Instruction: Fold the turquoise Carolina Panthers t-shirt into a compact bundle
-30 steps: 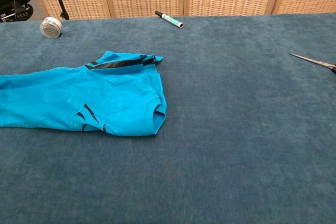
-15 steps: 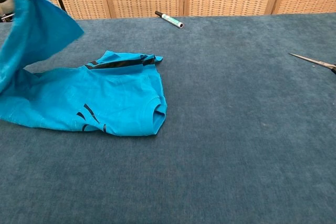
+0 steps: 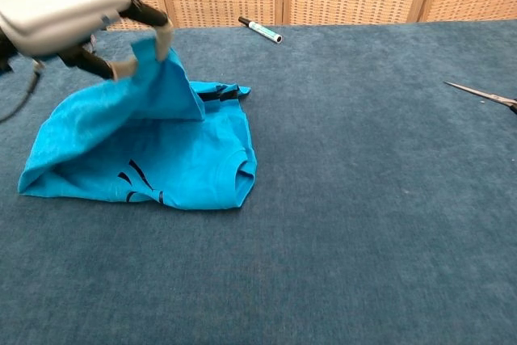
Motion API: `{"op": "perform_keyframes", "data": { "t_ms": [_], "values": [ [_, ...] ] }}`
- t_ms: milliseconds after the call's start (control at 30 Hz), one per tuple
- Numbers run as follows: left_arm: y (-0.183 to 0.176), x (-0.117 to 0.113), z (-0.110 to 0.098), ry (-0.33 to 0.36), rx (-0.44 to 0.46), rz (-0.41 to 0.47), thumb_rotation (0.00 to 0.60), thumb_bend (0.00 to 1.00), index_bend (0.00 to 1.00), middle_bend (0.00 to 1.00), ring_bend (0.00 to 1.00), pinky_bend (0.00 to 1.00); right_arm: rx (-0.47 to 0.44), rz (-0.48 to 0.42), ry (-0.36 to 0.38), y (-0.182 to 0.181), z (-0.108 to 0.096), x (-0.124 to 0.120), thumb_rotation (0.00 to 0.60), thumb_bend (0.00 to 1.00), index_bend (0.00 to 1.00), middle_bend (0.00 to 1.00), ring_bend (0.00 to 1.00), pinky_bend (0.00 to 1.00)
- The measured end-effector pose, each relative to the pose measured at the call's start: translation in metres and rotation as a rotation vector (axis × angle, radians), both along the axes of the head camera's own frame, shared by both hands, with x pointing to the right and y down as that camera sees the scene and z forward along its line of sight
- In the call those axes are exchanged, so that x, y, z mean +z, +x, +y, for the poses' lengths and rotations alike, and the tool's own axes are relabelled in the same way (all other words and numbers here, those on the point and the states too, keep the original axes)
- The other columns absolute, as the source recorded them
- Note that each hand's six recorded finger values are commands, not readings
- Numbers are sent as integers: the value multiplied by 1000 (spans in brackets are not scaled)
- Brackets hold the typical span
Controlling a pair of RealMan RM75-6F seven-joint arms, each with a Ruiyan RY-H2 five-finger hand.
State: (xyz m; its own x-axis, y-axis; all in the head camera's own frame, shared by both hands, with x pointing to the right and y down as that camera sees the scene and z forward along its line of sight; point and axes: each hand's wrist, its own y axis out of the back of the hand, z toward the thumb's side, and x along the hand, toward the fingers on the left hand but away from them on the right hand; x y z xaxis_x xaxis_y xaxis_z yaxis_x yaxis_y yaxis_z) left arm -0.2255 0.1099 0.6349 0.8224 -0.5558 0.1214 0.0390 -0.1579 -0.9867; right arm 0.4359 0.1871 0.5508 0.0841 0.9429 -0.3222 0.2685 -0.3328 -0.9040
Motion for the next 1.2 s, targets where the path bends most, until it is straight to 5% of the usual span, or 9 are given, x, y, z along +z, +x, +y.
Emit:
{"op": "perform_keyframes", "data": {
  "t_ms": [533,600,700,767,900,1200],
  "values": [
    [41,32,65,-82,160,-11,600,390,817,0,0,0,2,-1,-4,1,0,1,600,0,29,0,0,22],
    [42,34,67,-82,162,-14,600,352,702,0,0,0,1,-1,-5,1,0,1,600,0,29,0,0,22],
    [42,38,70,-74,154,-23,600,213,187,0,0,0,-2,0,-6,0,1,1,600,0,29,0,0,22],
    [42,40,71,-82,138,-25,600,124,15,0,0,0,-3,1,-8,0,1,1,600,0,29,0,0,22],
    [45,39,70,-103,112,-6,600,27,0,0,0,0,-5,1,-8,-1,1,1,600,0,29,0,0,22],
    [36,19,52,-173,-14,116,600,68,0,0,0,0,-7,2,-11,-1,1,2,600,0,29,0,0,22]
  ]
}}
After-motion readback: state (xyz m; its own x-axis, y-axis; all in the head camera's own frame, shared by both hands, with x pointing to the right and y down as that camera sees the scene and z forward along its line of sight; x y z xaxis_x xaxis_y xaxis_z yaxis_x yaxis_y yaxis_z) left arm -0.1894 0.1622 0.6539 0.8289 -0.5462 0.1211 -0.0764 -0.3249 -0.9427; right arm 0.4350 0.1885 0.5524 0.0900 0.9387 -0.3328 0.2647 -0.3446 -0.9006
